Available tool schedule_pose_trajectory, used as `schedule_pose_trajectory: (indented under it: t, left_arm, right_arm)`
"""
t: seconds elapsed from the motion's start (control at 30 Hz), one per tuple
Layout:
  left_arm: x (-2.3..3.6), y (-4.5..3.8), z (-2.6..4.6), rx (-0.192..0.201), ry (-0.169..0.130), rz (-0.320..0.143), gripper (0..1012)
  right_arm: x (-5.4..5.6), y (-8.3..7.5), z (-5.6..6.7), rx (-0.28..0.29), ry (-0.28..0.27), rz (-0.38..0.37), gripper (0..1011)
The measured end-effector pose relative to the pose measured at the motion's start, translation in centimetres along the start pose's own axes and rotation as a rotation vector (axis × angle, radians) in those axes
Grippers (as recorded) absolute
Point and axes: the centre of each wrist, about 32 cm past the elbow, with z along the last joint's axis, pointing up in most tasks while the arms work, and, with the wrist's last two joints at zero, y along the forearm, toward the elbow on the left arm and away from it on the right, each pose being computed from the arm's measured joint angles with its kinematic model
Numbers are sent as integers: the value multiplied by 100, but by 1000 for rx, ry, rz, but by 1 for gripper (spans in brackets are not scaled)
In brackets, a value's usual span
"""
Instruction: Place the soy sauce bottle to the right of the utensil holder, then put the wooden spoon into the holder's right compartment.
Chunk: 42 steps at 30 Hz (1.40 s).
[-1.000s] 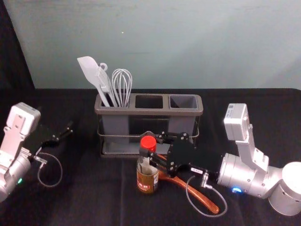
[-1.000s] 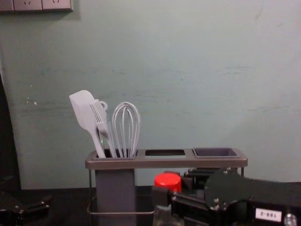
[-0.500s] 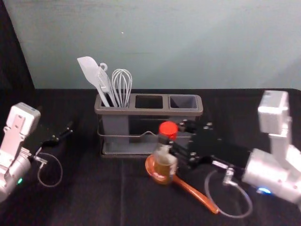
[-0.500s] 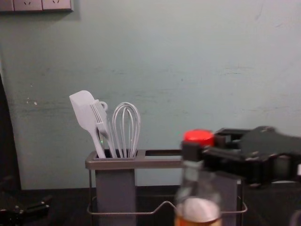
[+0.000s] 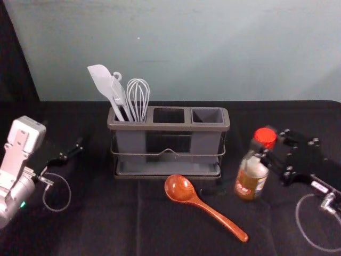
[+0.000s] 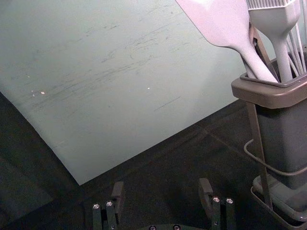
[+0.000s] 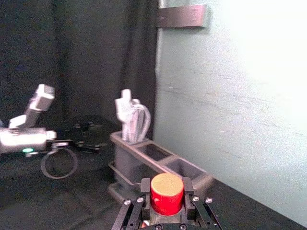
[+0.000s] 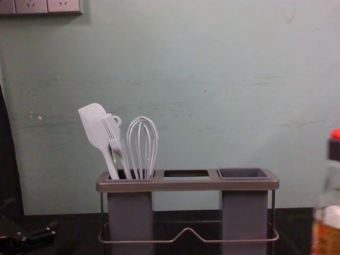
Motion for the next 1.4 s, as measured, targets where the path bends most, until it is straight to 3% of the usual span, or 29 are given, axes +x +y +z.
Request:
schedule_pose_trajectory:
  t: [0.17, 0.4, 0.7, 1.13, 1.4]
  left_arm:
    - [0, 0, 0, 0, 0, 0, 1011]
    - [0, 0, 0, 0, 0, 0, 1011]
    - [0, 0, 0, 0, 0, 0, 1012]
    - [0, 0, 0, 0, 0, 0, 1011]
    - [0, 0, 0, 0, 0, 0, 1012]
  right_arm:
    - [99, -126, -53, -10, -2, -83, 388]
    - [243, -137, -169, -29, 10, -146, 390]
    - [476, 129, -314, -51, 15, -183, 390]
    - [572, 539, -353, -34, 15, -168, 388]
    - [614, 645, -431, -49, 44, -175, 390]
